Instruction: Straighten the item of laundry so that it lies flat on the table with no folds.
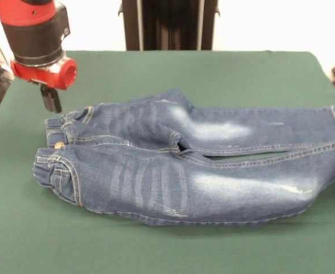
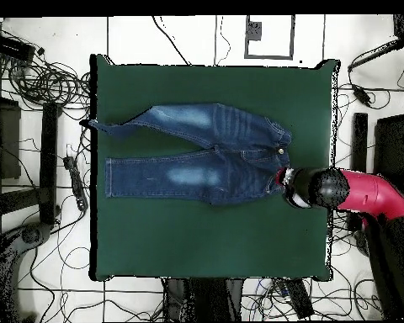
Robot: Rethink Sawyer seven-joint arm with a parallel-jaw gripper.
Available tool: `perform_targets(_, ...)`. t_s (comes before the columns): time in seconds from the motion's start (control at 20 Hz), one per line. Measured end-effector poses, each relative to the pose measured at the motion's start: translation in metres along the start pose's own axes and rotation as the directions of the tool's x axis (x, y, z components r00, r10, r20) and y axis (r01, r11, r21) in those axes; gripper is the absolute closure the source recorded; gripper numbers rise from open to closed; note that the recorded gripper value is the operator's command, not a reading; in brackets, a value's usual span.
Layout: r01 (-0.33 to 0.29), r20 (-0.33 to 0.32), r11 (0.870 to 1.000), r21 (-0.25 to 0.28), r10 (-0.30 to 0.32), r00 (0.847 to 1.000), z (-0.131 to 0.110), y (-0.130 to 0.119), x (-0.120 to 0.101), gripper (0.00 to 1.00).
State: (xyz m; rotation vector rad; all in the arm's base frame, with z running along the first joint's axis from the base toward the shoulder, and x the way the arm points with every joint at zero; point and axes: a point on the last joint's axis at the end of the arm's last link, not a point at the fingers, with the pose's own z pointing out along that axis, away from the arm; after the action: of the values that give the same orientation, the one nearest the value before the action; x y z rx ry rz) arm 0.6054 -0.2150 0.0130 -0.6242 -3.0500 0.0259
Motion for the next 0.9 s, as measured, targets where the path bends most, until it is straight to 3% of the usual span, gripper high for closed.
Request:
perform_targets(0.25,0.037,0.008,0.999,0.011,-0.037,0.999,-0.015,0.017,0.005,1.00)
perform_targets(0.4,0.072,0.005,0.997,0.009,-0.072,0.997,-0.023,0.042,0.013,1.00)
perform_targets(0.9,0.117,0.001,0.993,-0.007,-0.117,0.993,-0.029,0.087,0.019,1.00)
